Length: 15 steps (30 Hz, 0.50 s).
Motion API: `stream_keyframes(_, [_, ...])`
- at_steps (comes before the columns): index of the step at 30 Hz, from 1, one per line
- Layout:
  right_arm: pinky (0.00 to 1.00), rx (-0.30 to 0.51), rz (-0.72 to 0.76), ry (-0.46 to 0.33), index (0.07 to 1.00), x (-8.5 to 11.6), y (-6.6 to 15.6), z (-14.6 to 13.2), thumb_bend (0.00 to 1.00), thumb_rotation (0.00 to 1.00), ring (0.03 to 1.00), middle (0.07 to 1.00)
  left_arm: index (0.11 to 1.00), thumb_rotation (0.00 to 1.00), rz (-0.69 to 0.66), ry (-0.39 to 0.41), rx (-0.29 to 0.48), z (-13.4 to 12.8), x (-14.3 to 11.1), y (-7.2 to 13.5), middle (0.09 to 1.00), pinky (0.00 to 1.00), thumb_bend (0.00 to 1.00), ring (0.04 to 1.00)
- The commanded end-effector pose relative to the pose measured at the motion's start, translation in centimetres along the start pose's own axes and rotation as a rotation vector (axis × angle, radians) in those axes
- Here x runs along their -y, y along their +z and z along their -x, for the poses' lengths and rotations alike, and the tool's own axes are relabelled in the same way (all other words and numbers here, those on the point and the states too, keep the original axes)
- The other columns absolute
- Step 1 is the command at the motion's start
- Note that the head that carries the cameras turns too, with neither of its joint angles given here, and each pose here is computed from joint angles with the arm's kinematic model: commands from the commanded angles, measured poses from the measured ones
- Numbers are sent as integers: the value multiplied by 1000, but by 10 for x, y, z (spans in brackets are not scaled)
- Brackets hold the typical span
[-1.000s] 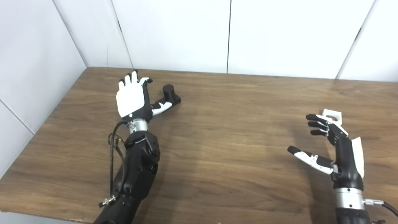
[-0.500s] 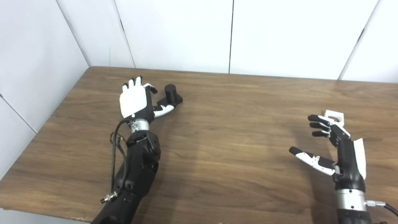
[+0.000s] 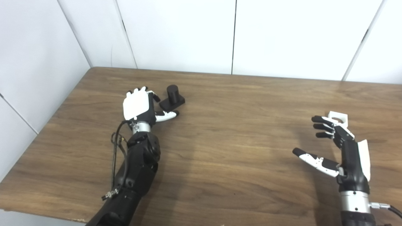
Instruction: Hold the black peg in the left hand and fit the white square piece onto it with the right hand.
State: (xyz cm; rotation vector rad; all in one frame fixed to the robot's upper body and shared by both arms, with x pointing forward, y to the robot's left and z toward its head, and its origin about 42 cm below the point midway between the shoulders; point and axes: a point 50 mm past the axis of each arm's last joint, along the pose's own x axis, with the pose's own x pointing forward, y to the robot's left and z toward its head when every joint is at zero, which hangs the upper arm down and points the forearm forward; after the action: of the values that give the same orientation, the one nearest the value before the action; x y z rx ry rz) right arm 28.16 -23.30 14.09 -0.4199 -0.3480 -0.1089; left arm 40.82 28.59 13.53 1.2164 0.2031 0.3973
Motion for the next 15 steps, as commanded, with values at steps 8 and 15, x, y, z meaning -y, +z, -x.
stream_keyframes(8, [577, 6, 91, -14, 686, 19, -14, -1, 672, 100, 687, 764, 629, 452, -40, 59, 5, -16, -7, -5, 960, 1000, 877, 999])
stream_keyframes(15, [586, 8, 99, -18, 681, 20, -14, 2, 672, 96, 689, 762, 625, 448, -41, 50, 8, -17, -5, -3, 946, 1000, 856, 990])
